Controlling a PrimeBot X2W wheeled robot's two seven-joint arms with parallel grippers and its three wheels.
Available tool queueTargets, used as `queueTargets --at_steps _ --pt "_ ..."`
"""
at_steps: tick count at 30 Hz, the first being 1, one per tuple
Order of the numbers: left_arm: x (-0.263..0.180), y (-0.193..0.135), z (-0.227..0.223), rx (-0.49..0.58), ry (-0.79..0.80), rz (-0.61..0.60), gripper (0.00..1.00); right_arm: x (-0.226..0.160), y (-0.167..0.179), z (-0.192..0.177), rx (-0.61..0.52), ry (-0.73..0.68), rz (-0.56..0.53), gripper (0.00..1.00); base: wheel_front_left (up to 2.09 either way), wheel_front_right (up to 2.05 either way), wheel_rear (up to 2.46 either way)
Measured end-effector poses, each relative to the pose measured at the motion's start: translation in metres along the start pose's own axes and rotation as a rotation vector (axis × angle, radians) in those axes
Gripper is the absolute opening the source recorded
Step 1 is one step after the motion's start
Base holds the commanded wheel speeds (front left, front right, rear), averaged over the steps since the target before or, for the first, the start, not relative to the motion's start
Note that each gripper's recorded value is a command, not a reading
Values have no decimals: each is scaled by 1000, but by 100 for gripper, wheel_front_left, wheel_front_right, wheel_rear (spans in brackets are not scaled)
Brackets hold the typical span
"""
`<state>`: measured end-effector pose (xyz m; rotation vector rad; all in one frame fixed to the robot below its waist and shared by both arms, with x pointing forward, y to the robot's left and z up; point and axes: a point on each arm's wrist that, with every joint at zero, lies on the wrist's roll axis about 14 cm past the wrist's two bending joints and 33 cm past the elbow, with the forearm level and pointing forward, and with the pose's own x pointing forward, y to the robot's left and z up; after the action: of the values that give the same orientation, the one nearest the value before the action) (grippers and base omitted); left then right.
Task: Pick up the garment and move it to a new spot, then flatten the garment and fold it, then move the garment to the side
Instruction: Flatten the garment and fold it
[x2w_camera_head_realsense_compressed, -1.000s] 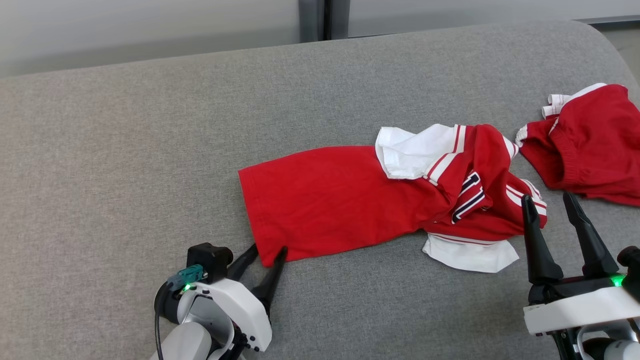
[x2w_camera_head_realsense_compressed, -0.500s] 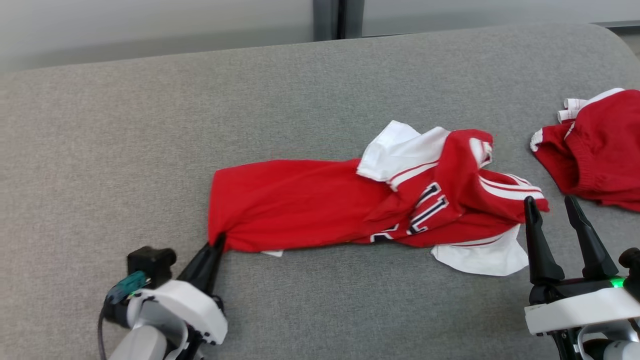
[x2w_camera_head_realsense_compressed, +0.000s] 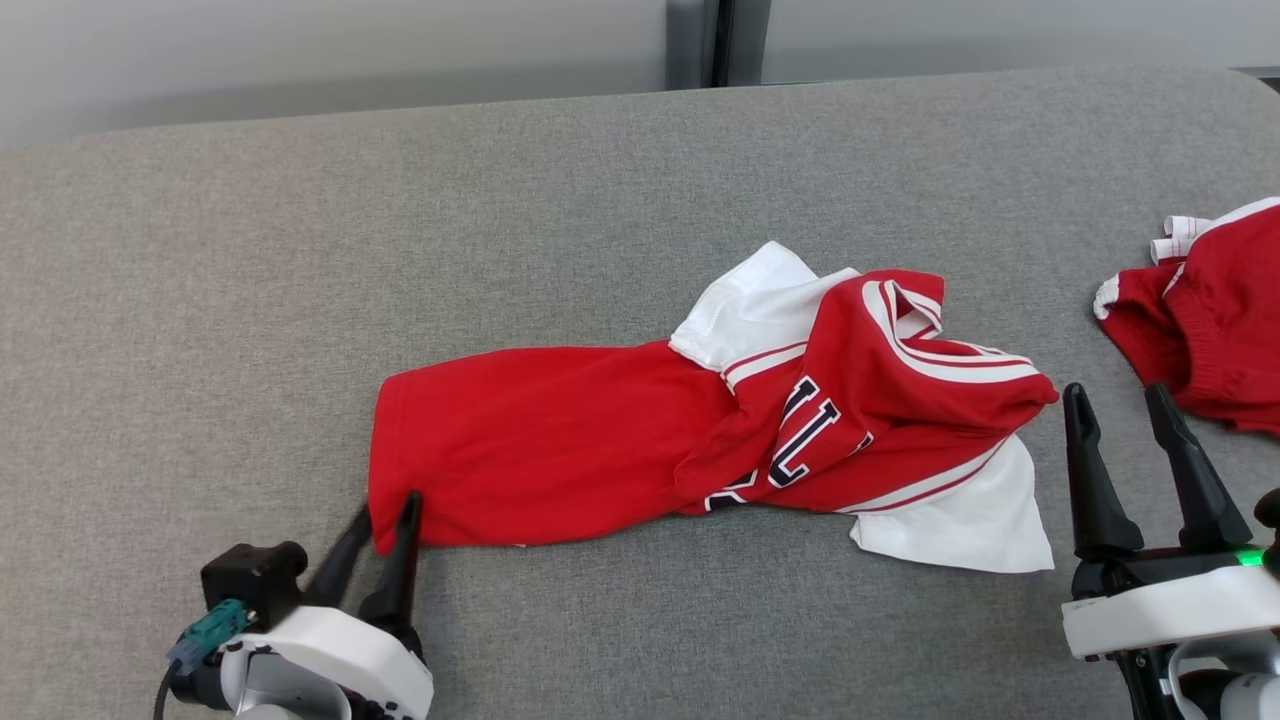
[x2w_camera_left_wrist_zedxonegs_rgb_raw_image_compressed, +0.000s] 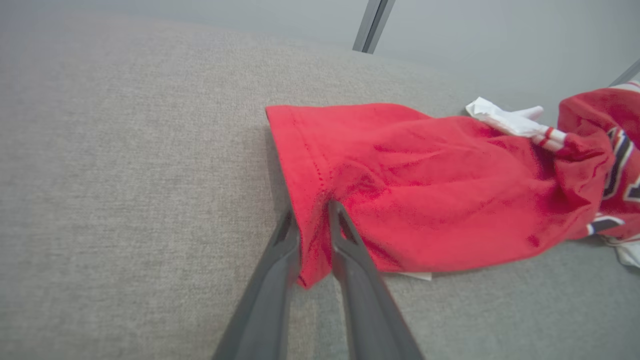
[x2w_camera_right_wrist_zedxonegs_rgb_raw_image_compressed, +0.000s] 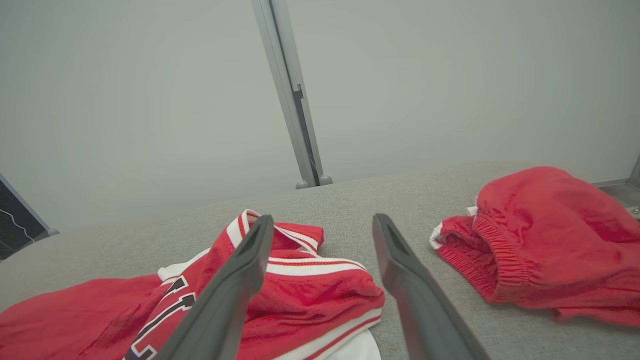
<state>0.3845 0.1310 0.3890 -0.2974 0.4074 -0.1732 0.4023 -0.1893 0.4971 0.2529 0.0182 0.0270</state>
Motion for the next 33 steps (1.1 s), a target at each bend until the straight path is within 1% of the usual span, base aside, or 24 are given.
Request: queueTargets --at_steps 6,8,13,18,25,29,33 --pt "-3 6 44 27 -185 48 100 1 -1 14 -21 -37 -1 100 0 0 0" --pt "-8 14 76 56 -296 79 100 3 -1 26 -35 -68 0 100 0 0 0" --pt "-24 20 117 105 -431 106 100 3 3 35 -49 -81 13 100 0 0 0" --pt "-37 25 132 145 -477 115 100 1 5 39 -52 -87 19 100 0 0 0" --pt "-49 26 125 153 -459 129 100 -2 7 37 -60 -70 24 100 0 0 0" --pt "-49 23 123 159 -452 127 100 5 7 31 -72 -39 30 100 0 0 0" --pt "-48 23 128 160 -463 128 100 22 8 37 -127 -49 52 100 0 0 0"
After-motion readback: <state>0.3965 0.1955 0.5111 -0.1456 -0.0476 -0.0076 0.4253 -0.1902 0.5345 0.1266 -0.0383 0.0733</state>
